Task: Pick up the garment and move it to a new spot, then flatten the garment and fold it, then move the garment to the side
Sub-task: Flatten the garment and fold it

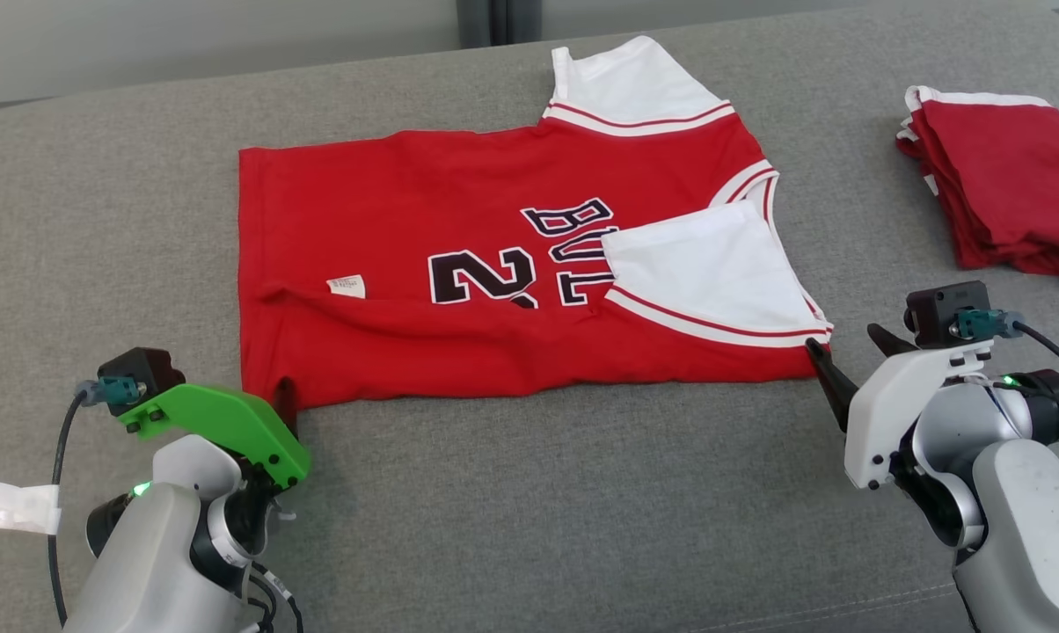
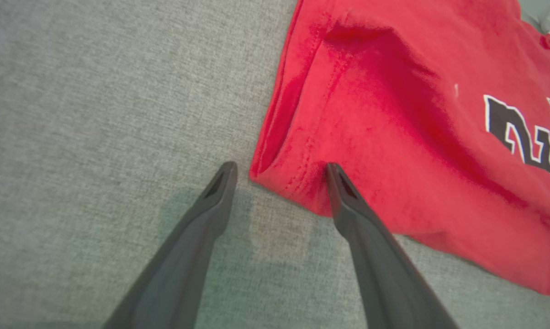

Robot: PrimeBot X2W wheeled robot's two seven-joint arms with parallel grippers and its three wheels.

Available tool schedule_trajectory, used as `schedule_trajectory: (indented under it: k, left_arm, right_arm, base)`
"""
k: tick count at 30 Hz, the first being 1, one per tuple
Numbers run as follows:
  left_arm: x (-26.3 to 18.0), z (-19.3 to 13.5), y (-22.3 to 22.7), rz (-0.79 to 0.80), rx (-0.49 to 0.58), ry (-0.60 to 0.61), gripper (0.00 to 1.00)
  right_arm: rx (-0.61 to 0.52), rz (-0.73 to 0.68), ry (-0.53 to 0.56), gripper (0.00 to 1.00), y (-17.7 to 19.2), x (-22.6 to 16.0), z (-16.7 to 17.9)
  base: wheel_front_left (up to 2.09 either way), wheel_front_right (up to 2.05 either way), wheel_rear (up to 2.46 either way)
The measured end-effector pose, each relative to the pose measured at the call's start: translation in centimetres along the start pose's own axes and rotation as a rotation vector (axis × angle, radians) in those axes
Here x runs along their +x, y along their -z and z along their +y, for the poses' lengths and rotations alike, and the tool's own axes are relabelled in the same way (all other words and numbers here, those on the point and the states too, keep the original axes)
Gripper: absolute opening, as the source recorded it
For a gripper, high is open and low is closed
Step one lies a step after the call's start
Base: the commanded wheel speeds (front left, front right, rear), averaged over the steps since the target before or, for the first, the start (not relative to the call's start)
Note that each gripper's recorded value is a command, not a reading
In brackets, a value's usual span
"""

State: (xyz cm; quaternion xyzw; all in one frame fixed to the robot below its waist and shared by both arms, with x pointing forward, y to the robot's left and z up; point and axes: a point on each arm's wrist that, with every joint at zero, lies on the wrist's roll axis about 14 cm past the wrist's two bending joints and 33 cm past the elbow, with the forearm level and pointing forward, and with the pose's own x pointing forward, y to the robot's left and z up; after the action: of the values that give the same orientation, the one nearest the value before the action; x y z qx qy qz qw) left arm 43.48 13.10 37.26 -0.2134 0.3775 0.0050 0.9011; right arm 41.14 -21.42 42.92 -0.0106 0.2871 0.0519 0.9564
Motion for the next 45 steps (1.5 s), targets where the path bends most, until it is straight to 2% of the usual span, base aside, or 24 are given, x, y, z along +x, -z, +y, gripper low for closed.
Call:
schedule_trajectory:
  k: [1,3,5,13,22,23,24,25,26,27,28,32,39,45]
  left_arm:
    - [0.3,-0.1,-0.1,-0.001,-0.001,0.002,0.89]
    - [0.8,-0.2,-0.1,-0.004,-0.001,0.003,0.38]
    - [1.0,-0.5,-0.2,-0.012,0.002,0.015,0.0]
    - [0.4,-0.9,-0.8,-0.054,0.002,0.05,0.0]
    - [-0.8,0.1,-0.6,-0.081,-0.036,0.038,0.0]
    - [-0.8,0.2,-0.5,-0.079,-0.042,0.035,0.0]
    - [-0.9,0.3,-0.4,-0.079,-0.048,0.034,0.0]
    - [-1.0,0.4,-0.4,-0.079,-0.05,0.032,0.0]
    - [-1.1,0.4,-0.4,-0.083,-0.053,0.033,0.0]
    - [-1.2,0.4,-0.4,-0.086,-0.054,0.036,0.0]
    - [-1.2,0.4,-0.4,-0.088,-0.054,0.037,0.0]
    - [-1.8,-0.2,-1.2,-0.128,-0.05,0.063,0.0]
    - [-3.8,-2.3,-3.1,-0.215,-0.066,0.147,0.0]
    - [-5.4,-1.6,1.2,-0.155,-0.116,0.145,0.0]
  right_arm:
    - [0.006,0.006,0.004,1.0,0.3,-0.1,-0.1]
    - [0.016,0.023,0.016,1.0,1.0,-0.2,-0.5]
    - [0.022,0.041,0.022,1.0,1.6,-0.4,-0.7]
    - [0.054,0.101,0.021,1.0,2.9,0.0,-0.6]
    - [0.092,0.164,0.01,1.0,3.6,2.4,0.2]
    - [0.091,0.173,0.001,0.84,3.7,2.7,0.6]
    - [0.093,0.182,-0.006,0.45,3.8,2.9,0.9]
    - [0.093,0.189,-0.012,0.38,3.9,3.1,1.1]
    - [0.09,0.193,-0.015,0.26,3.8,3.3,1.2]
    - [0.088,0.197,-0.016,0.22,3.9,3.4,1.3]
    - [0.087,0.197,-0.017,0.02,3.8,3.5,1.3]
    - [0.072,0.152,-0.011,0.0,2.2,3.6,0.9]
    - [0.082,0.03,0.03,0.0,-2.1,2.0,-1.9]
    - [0.087,0.055,0.019,0.0,0.4,-0.7,-1.8]
  base:
    - [0.0,0.0,0.0]
    - [0.0,0.0,0.0]
    - [0.0,0.0,0.0]
    - [0.0,0.0,0.0]
    - [0.0,0.0,0.0]
    - [0.0,0.0,0.0]
    - [0.0,0.0,0.0]
    - [0.0,0.0,0.0]
    - [0.0,0.0,0.0]
    - [0.0,0.0,0.0]
    - [0.0,0.0,0.0]
    - [0.0,0.0,0.0]
    - [0.0,0.0,0.0]
    - [0.0,0.0,0.0]
